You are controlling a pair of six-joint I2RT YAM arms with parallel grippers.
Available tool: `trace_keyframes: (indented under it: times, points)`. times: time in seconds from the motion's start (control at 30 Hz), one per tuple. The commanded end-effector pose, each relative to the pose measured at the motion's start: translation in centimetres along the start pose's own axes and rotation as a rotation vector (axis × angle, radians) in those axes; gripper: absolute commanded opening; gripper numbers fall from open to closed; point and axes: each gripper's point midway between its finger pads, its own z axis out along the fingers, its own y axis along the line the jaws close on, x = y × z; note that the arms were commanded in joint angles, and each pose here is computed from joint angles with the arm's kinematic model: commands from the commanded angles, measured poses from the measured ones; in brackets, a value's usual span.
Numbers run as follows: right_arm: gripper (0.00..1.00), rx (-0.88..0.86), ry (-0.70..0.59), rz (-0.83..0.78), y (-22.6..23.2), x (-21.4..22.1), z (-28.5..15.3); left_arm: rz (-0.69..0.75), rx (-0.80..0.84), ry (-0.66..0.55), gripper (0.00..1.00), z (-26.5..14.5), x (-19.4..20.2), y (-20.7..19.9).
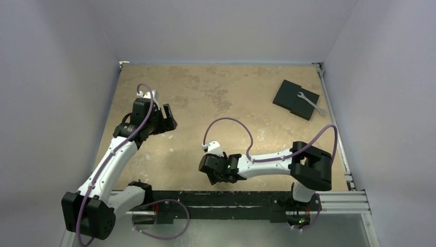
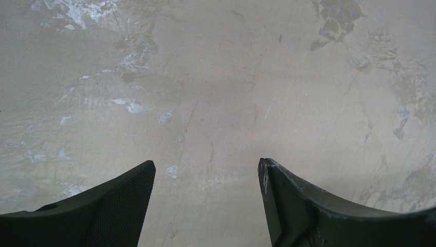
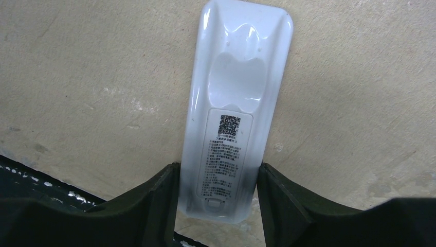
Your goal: Load the batteries into the remote control
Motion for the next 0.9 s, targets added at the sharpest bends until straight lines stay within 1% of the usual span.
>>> trace_keyframes:
  times: [0.0, 0.13, 0.27, 0.47, 0.67, 0.87]
  points:
    - [0.33, -0.006, -0.009, 0.021, 0.3, -0.5, -0.7, 0.006, 0.047, -0.02, 0.74, -0.1, -0.3, -0.7]
    - [0.21, -0.037, -0.037, 0.022, 0.6, -1.3, -1.5, 0.001, 0.078, 0.021, 0.74, 0.2, 0.6, -1.1]
    - [0.12, -0.063, -0.051, 0.014, 0.6, -1.9, -2.0, 0.0, 0.122, 0.046, 0.74, 0.1, 1.1, -1.9]
    - [0.01, -0.153, -0.072, 0.011, 0.4, -2.9, -3.0, -0.01, 0.282, 0.145, 0.74, -0.1, 2.9, -4.5]
    - [0.0, -0.296, -0.095, 0.05, -0.7, -4.2, -4.7, -0.015, 0.446, 0.227, 0.74, -0.3, 4.9, -6.7]
    - [0.0, -0.441, -0.149, 0.097, -1.9, -6.2, -7.2, -0.032, 0.617, 0.277, 0.78, -1.2, 6.2, -8.8]
